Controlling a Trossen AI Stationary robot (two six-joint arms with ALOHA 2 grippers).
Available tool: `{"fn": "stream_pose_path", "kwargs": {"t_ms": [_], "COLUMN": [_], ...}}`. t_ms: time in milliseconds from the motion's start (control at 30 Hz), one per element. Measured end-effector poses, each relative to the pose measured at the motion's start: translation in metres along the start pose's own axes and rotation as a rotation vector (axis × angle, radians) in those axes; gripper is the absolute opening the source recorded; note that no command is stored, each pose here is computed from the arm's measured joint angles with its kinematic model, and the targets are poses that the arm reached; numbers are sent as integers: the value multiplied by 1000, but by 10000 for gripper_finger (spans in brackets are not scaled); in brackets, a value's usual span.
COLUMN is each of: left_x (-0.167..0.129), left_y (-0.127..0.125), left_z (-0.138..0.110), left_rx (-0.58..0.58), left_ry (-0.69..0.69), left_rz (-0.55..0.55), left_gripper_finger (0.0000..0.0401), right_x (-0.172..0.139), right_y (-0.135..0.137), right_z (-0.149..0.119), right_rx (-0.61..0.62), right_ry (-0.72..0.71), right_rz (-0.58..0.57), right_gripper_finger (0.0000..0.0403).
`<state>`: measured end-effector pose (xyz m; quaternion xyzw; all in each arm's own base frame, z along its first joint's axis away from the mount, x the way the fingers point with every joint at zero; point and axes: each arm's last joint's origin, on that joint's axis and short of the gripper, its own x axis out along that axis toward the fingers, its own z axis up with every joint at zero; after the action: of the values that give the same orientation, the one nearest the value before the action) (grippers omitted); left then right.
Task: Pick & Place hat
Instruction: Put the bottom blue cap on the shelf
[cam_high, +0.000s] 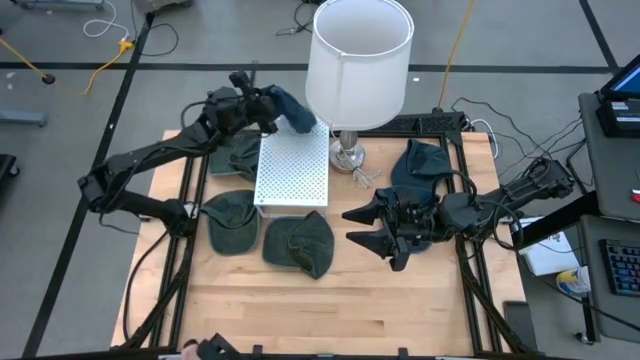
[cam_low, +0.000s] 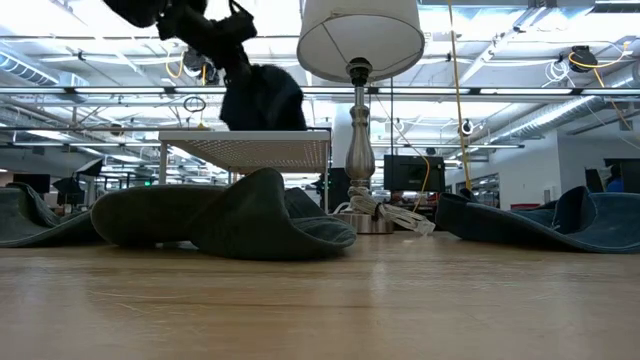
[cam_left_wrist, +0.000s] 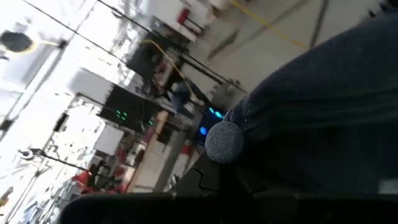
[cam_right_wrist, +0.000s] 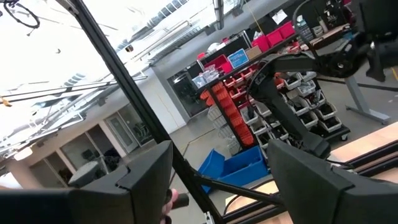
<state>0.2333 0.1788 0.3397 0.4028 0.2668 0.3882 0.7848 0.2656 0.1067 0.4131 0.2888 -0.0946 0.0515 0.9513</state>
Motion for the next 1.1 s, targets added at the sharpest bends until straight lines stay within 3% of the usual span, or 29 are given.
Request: {"fn": "stream_pose_path", "kwargs": {"t_ms": [500, 1100], "left_x": [-6, -14], "left_y": [-40, -81], "left_z": [11, 26], "left_rx": [-36, -73], "left_ry": [111, 194], "left_rz": [-161, -258], "left_gripper_finger": [2, 9], "right_x": [0, 0], "right_y": [0, 0], "right_z": [0, 0], "right_rx": [-29, -44], "right_ry": [1, 1], "right_rz": [0, 1], "right_gripper_finger": [256, 256]}}
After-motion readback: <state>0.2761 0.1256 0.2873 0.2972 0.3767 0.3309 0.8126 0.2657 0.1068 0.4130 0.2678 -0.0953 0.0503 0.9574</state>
